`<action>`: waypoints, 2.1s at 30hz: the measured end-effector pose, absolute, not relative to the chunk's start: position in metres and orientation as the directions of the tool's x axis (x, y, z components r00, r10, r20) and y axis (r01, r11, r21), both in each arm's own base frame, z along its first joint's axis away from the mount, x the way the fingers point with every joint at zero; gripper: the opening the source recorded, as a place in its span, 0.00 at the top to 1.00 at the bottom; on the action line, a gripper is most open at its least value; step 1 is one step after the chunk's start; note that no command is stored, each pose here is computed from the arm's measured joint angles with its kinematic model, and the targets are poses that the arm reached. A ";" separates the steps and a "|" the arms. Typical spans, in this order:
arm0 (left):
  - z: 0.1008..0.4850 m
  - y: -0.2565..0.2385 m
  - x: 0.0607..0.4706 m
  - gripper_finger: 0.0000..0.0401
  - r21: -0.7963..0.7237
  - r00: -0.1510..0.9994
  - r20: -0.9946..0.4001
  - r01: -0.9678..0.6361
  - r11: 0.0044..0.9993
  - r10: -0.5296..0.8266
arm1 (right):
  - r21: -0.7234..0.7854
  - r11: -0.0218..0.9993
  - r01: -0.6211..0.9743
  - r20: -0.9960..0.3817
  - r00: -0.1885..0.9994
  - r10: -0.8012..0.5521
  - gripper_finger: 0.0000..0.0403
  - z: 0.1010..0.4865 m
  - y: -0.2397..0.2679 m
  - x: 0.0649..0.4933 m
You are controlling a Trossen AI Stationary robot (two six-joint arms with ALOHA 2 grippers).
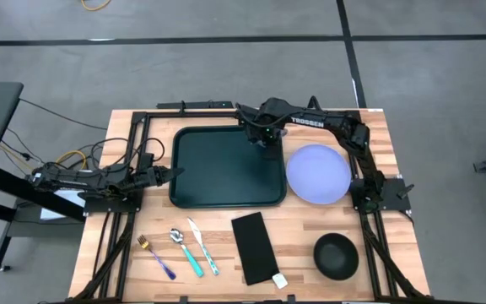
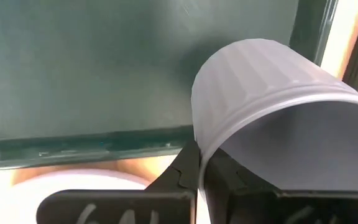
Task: Set up tray
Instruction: Put the gray mug on the black tray, then put the violet plate on the black tray to the bottom of the gray mug
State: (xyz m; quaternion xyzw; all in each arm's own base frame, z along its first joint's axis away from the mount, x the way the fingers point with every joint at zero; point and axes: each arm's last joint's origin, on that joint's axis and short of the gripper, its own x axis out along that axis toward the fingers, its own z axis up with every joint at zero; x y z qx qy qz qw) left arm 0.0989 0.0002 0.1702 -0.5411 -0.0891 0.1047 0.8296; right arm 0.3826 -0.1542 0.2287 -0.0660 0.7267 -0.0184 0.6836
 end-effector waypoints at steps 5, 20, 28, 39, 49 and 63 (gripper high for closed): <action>0.170 0.000 0.099 0.75 -0.914 0.962 0.034 -0.079 0.398 0.270 | -0.108 0.992 -0.068 -0.984 -0.133 -0.116 1.00 0.210 -0.155 0.387; 0.170 0.000 0.099 0.75 -0.913 0.965 0.034 -0.076 0.401 0.261 | -0.132 0.989 -0.060 -0.983 -0.123 -0.139 0.96 0.216 -0.160 0.400; 0.170 0.000 0.099 0.75 -0.913 0.965 0.034 -0.076 0.401 0.260 | -0.129 0.991 -0.038 -0.984 -0.118 -0.132 0.86 0.216 -0.159 0.401; 0.170 0.000 0.099 0.75 -0.913 0.965 0.034 -0.076 0.401 0.260 | -0.144 0.990 0.008 -0.980 -0.142 -0.142 0.84 0.221 -0.155 0.400; 0.170 -0.001 0.099 0.75 -0.906 0.972 0.032 -0.071 0.418 0.234 | 0.013 0.984 0.177 -0.994 0.110 -0.006 0.84 0.293 -0.147 0.409; 0.170 -0.002 0.099 0.75 -0.904 0.982 0.028 -0.054 0.424 0.186 | 0.184 0.909 0.374 -0.955 0.286 0.075 0.84 0.389 -0.061 0.327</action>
